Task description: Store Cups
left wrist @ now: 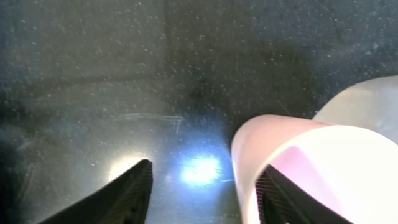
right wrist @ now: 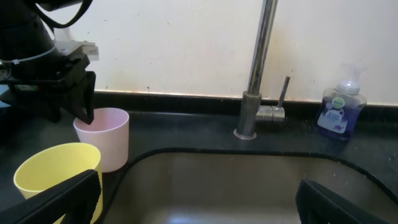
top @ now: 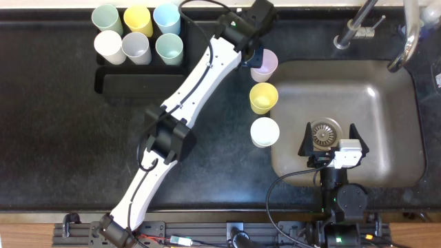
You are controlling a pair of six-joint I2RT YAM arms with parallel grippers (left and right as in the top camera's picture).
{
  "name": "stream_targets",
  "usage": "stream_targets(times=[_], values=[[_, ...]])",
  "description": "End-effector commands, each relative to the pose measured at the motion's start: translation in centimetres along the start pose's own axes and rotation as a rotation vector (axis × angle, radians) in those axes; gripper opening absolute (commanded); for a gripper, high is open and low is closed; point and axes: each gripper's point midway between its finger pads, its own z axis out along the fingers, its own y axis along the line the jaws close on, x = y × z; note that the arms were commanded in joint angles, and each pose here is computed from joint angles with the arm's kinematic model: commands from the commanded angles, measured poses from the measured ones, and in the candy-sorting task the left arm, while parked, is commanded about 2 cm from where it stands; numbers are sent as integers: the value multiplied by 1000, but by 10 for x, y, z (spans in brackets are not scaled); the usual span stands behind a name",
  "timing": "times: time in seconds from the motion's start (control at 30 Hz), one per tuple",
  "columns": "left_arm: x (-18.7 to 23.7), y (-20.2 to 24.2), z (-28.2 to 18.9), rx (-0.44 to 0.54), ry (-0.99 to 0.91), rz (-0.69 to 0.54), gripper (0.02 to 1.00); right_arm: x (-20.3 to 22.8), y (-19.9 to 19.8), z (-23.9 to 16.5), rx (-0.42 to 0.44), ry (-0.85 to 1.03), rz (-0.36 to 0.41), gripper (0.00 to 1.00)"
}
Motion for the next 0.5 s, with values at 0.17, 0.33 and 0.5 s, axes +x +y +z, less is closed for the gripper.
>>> stream_targets(times=[0.17, 0.33, 0.5], values=[[5, -9, 10, 16, 15, 12, 321, 2, -1, 0, 4, -4, -1, 996], [6, -11, 10, 32, 24, 12, 56, 2, -1, 0, 4, -4, -1, 998], [8, -9, 10, 25, 33, 12, 36, 2, -1, 0, 4, -4, -1, 996]])
